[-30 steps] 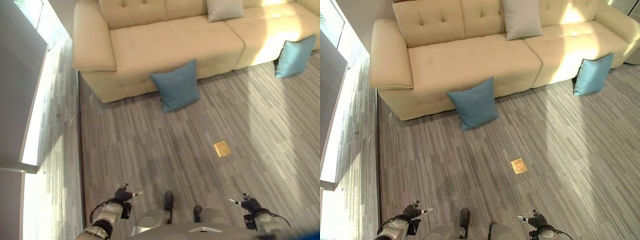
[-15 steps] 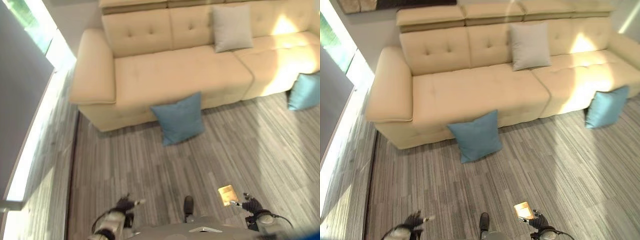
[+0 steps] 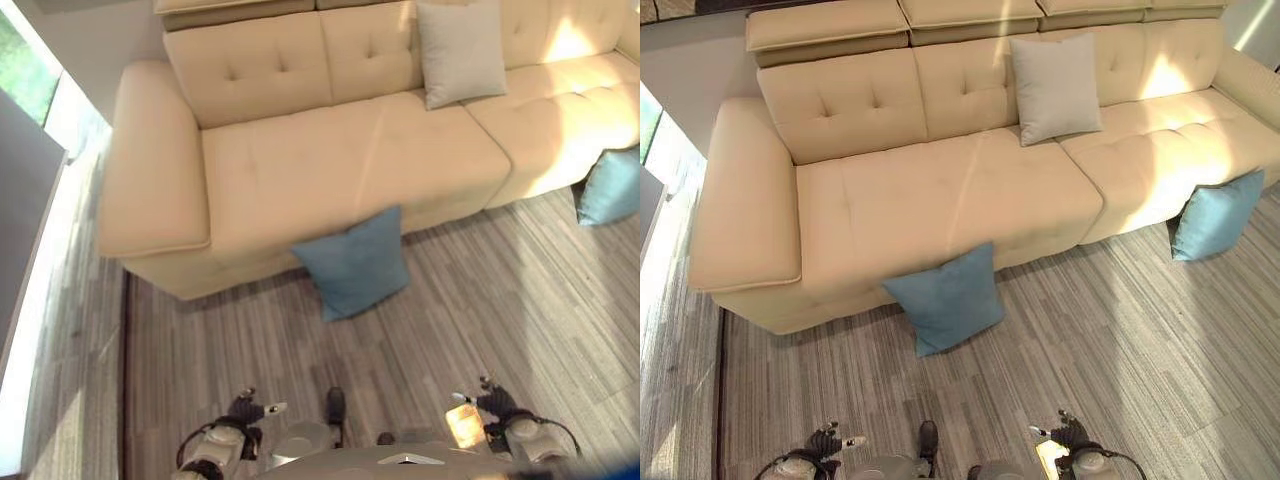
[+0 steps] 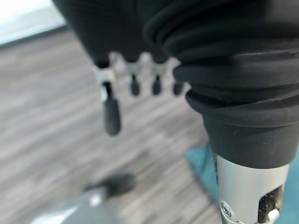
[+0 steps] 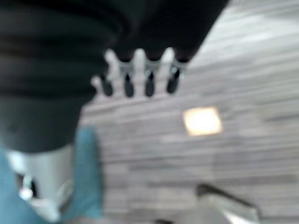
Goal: Pick up all the scattered cushions and arrange them neatly on the sofa.
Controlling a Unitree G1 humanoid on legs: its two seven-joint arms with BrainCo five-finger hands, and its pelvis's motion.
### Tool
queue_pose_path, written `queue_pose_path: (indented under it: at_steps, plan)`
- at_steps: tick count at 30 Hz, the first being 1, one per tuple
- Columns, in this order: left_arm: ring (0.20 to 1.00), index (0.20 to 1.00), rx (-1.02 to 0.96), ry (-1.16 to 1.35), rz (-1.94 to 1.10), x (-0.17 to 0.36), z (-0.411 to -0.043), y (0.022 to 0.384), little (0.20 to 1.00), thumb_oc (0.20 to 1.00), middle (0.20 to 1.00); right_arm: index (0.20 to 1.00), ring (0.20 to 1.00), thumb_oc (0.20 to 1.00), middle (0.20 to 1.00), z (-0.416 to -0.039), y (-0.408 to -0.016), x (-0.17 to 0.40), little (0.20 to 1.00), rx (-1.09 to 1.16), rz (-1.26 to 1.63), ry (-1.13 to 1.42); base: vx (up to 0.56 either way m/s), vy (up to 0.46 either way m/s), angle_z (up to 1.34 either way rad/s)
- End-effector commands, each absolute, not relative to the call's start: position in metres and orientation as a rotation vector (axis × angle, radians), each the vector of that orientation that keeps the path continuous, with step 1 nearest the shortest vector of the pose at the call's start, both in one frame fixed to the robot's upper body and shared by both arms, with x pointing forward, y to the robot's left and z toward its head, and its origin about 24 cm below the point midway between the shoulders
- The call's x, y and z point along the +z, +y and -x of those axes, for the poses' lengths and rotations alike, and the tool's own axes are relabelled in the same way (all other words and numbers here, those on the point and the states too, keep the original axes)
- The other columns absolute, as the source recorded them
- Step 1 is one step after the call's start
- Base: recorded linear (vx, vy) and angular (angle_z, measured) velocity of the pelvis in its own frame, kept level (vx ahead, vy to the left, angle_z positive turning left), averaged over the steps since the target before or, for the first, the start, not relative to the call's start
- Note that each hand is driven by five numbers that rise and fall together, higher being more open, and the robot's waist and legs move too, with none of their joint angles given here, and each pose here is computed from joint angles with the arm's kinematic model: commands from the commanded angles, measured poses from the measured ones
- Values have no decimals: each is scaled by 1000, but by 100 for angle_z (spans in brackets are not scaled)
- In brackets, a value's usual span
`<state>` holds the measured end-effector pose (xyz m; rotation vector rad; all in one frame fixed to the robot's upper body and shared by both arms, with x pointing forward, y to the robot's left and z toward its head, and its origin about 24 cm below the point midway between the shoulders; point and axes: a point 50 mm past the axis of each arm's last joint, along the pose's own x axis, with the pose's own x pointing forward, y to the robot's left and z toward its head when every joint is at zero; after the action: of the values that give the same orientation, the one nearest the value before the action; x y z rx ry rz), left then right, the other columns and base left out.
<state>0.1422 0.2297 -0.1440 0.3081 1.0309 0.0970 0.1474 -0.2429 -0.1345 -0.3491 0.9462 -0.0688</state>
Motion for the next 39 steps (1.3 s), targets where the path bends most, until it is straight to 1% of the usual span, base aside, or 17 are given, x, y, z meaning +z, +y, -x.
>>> queue_pose_path:
  at_steps: [1,5,9,11,15,21,26,27,33,39]
  plan:
    - [1000,1000,117,999,-303,-140,-150,233,1000,1000,1000,1000,1000,1000,1000,-162,-257,-124,1000,-102,381,888,152,-15,20]
    - [1000,1000,125,992,-306,-139,-153,235,1000,1000,1000,1000,1000,1000,1000,-170,-257,-119,1000,-89,404,861,171,-78,18]
    - [1000,1000,139,995,-304,-139,-153,237,1000,1000,1000,1000,1000,1000,1000,-168,-258,-120,1000,-82,420,873,155,-137,10]
    - [1000,1000,143,1021,-294,-143,-145,236,1000,1000,1000,1000,1000,1000,1000,-163,-259,-123,1000,-68,431,892,215,-269,40]
    - [1000,1000,141,1021,-284,-143,-144,233,1000,1000,1000,1000,1000,1000,1000,-154,-263,-125,1000,-79,424,917,118,-271,51]
    - [1000,1000,84,979,-316,-138,-161,226,1000,1000,1000,1000,1000,1000,1000,-138,-269,-130,1000,-122,399,966,27,-203,60]
    - [1000,1000,47,985,-351,-139,-161,223,1000,1000,1000,1000,1000,1000,1000,-130,-271,-133,1000,-150,366,986,74,-46,46]
    - [1000,1000,50,1002,-348,-140,-156,224,1000,1000,1000,1000,1000,1000,1000,-128,-269,-134,1000,-143,363,998,108,49,40]
    - [1000,1000,83,1035,-329,-144,-144,231,1000,1000,1000,1000,1000,1000,1000,-138,-257,-134,1000,-103,363,967,92,91,-27]
    - [1000,1000,124,1042,-321,-143,-142,239,1000,1000,1000,1000,1000,1000,1000,-154,-248,-130,1000,-83,354,912,40,84,-15]
